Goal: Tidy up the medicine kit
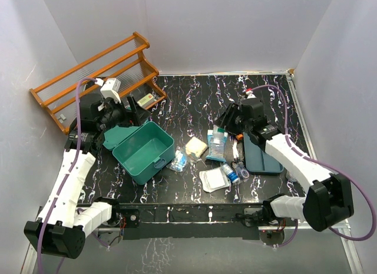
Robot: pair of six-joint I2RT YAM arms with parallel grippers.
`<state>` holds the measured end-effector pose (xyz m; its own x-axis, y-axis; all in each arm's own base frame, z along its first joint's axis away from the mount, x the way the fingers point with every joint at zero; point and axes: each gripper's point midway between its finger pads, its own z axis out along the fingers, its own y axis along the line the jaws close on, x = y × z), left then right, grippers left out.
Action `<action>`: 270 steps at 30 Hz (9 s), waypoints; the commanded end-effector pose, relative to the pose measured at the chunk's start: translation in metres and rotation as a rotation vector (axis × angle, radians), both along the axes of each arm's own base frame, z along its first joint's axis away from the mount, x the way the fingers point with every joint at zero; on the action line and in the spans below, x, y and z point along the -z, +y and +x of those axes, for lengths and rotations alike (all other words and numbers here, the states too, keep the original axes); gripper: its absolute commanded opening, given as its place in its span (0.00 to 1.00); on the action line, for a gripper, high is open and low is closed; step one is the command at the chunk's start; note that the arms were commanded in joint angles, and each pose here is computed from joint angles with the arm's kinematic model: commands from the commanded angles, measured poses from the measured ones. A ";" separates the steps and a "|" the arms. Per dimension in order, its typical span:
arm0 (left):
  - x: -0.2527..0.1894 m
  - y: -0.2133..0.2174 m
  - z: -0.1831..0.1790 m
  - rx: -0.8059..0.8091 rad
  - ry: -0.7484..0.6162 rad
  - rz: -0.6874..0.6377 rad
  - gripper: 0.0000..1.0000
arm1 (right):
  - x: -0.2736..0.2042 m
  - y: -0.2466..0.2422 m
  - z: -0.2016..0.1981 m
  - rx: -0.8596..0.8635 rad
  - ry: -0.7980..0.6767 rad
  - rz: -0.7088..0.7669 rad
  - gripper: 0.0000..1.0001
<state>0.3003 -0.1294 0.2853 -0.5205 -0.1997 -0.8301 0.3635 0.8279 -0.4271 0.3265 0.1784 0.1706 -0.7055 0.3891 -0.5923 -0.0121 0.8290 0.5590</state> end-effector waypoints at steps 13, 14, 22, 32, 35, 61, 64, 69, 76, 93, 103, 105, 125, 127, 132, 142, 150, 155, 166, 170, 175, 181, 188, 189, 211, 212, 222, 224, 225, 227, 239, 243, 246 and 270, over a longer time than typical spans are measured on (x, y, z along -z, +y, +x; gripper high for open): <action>-0.013 -0.080 -0.010 0.127 -0.145 -0.360 0.99 | -0.115 0.101 0.017 0.225 0.127 0.889 0.39; -0.007 -0.085 -0.009 0.119 -0.163 -0.331 0.99 | -0.114 0.105 0.018 0.235 0.154 0.891 0.39; 0.016 -0.117 0.003 0.105 -0.256 -0.282 0.92 | -0.101 0.124 0.019 0.314 0.300 0.894 0.37; 0.031 -0.147 0.007 0.092 -0.295 -0.267 0.84 | -0.087 0.135 0.012 0.368 0.421 0.847 0.40; 0.036 -0.154 0.012 0.077 -0.286 -0.254 0.72 | -0.084 0.135 0.011 0.379 0.437 0.845 0.41; 0.022 -0.154 -0.026 0.395 0.191 -0.174 0.34 | -0.125 0.059 -0.051 -0.696 -0.772 0.119 0.94; 0.009 -0.161 -0.040 0.447 0.269 -0.227 0.34 | -0.128 0.062 -0.062 -0.775 -0.856 0.062 0.94; -0.008 -0.171 -0.058 0.530 0.342 -0.325 0.34 | -0.129 0.075 -0.075 -0.911 -0.943 -0.008 0.95; -0.027 -0.176 -0.070 0.598 0.380 -0.387 0.36 | -0.121 0.093 -0.075 -1.010 -0.979 -0.098 0.84; -0.017 -0.175 -0.074 0.580 0.461 -0.393 0.38 | -0.114 0.117 -0.063 -1.042 -0.975 -0.117 0.63; -0.024 -0.173 -0.059 0.486 0.369 -0.442 0.65 | -0.122 0.121 -0.068 -0.975 -0.925 0.005 0.37; -0.024 -0.168 -0.051 0.422 0.318 -0.459 0.68 | -0.130 0.124 -0.071 -0.932 -0.929 0.072 0.37; -0.013 -0.148 -0.031 0.234 0.158 -0.545 0.61 | -0.123 0.147 -0.049 -0.644 -0.690 0.244 0.34; -0.009 -0.147 -0.032 0.232 0.164 -0.545 0.62 | -0.121 0.148 -0.047 -0.633 -0.675 0.248 0.35; -0.001 -0.145 -0.032 0.213 0.184 -0.529 0.48 | -0.118 0.151 -0.047 -0.648 -0.664 0.246 0.41; 0.007 -0.130 -0.017 0.103 0.142 -0.445 0.37 | -0.104 0.143 -0.060 -0.691 -0.676 0.195 0.74; 0.038 -0.068 -0.008 -0.197 0.146 -0.193 0.37 | -0.053 0.127 -0.050 -0.580 -0.424 0.077 0.72; 0.069 -0.027 -0.018 -0.351 0.208 -0.037 0.37 | 0.006 0.141 -0.059 -0.602 -0.173 0.096 0.52; 0.121 -0.021 -0.033 -0.370 0.348 0.022 0.37 | 0.089 0.170 -0.062 -0.570 0.021 -0.006 0.37; 0.136 -0.024 -0.036 -0.377 0.407 0.019 0.36 | 0.122 0.165 -0.069 -0.560 0.083 -0.112 0.42; 0.150 -0.032 -0.041 -0.358 0.448 -0.026 0.36 | 0.158 0.148 -0.090 -0.564 0.135 -0.298 0.44; 0.161 -0.036 -0.045 -0.353 0.477 -0.051 0.36 | 0.178 0.105 -0.109 -0.535 0.196 -0.488 0.33; 0.167 -0.043 -0.048 -0.334 0.508 -0.084 0.36 | 0.160 0.079 -0.114 -0.507 0.174 -0.552 0.18; 0.168 -0.045 -0.048 -0.330 0.512 -0.088 0.36 | 0.157 0.078 -0.116 -0.508 0.164 -0.543 0.17; 0.189 -0.058 -0.045 -0.356 0.601 -0.163 0.37 | -0.010 0.111 -0.064 -0.243 -0.232 -0.182 0.41; 0.191 -0.061 -0.045 -0.360 0.612 -0.186 0.37 | -0.013 0.110 -0.061 -0.209 -0.245 -0.165 0.41; 0.214 -0.080 -0.026 -0.373 0.653 -0.275 0.34 | -0.009 0.082 -0.036 0.027 -0.257 -0.207 0.45; 0.213 -0.083 -0.022 -0.363 0.655 -0.249 0.35 | -0.010 0.072 -0.034 0.068 -0.260 -0.238 0.45; 0.213 -0.084 -0.019 -0.356 0.658 -0.230 0.36 | -0.012 0.069 -0.033 0.080 -0.262 -0.246 0.45; 0.221 -0.085 -0.018 -0.357 0.687 -0.191 0.39 | -0.015 0.067 -0.033 0.085 -0.266 -0.254 0.46; 0.192 -0.077 -0.030 -0.327 0.653 -0.070 0.62 | -0.036 0.131 -0.039 -0.285 -0.301 -0.230 0.62; 0.179 -0.062 -0.033 -0.374 0.624 -0.038 0.64 | -0.034 0.154 -0.041 -0.384 -0.284 -0.189 0.68; 0.165 -0.051 -0.033 -0.402 0.579 -0.030 0.64 | -0.034 0.172 -0.044 -0.489 -0.284 -0.154 0.68; 0.159 -0.048 -0.002 -0.251 0.414 0.161 0.61 | 0.027 0.140 -0.016 -0.362 -0.118 -0.414 0.40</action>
